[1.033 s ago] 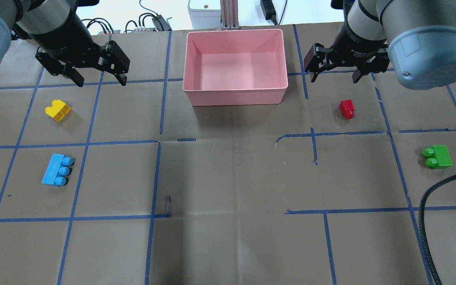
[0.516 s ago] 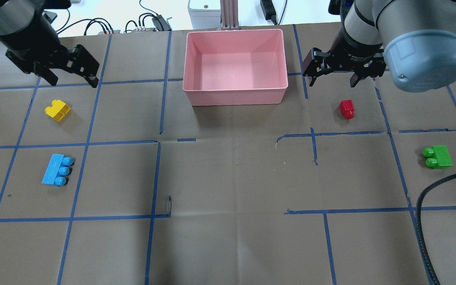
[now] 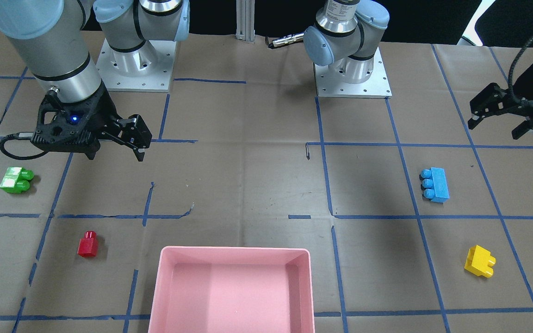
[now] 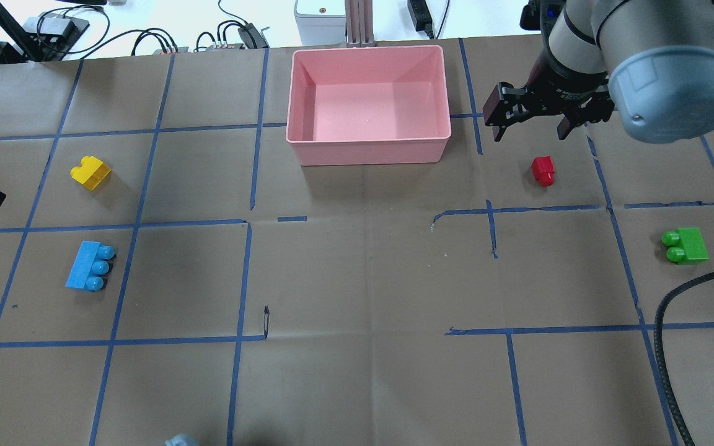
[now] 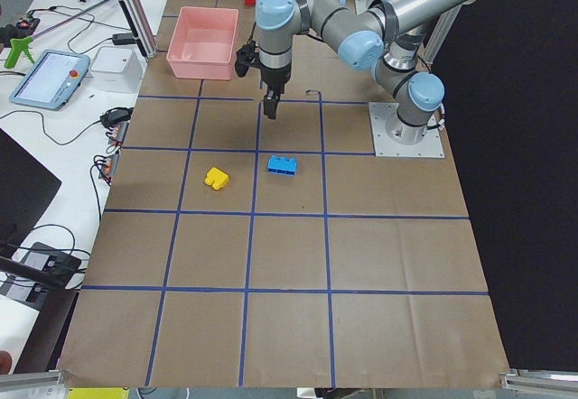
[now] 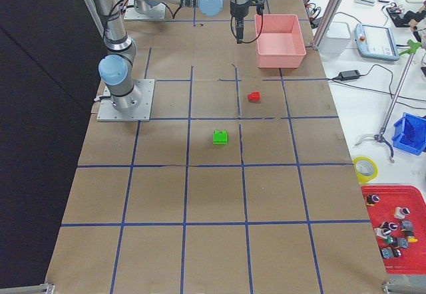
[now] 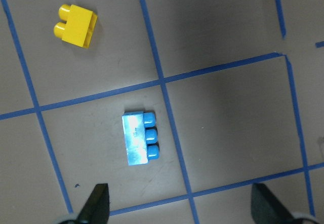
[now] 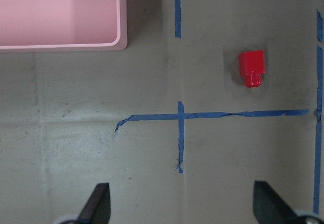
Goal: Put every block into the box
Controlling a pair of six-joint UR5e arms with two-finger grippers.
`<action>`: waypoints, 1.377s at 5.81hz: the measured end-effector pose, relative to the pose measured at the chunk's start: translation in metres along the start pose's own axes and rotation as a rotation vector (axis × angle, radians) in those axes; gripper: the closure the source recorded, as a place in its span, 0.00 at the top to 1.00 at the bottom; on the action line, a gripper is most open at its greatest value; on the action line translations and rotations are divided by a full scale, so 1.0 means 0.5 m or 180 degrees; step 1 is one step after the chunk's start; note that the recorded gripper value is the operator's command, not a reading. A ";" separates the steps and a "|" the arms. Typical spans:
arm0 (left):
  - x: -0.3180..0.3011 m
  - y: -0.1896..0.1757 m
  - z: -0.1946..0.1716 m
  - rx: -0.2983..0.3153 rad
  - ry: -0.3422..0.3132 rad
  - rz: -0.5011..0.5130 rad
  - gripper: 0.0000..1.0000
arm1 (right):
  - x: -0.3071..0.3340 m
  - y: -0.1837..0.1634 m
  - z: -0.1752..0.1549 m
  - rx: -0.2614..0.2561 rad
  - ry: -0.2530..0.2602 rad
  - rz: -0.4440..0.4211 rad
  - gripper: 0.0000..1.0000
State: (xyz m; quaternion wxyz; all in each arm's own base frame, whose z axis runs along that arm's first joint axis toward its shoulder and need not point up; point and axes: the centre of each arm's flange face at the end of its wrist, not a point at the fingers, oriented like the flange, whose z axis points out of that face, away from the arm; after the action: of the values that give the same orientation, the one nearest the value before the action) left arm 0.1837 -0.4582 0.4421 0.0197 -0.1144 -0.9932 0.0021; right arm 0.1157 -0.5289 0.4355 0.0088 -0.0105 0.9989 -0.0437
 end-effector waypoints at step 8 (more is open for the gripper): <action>-0.019 0.010 0.381 0.0251 -0.0014 -0.0333 0.97 | 0.627 0.149 0.279 0.0193 0.0153 -0.0040 0.99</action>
State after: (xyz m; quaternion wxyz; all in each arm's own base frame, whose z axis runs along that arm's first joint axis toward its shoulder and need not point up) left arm 0.1867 -0.4553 0.2515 0.0220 -0.0614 -0.9971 0.0404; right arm -0.1968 -0.4735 0.2846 -0.0152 -0.0154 0.9970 -0.0743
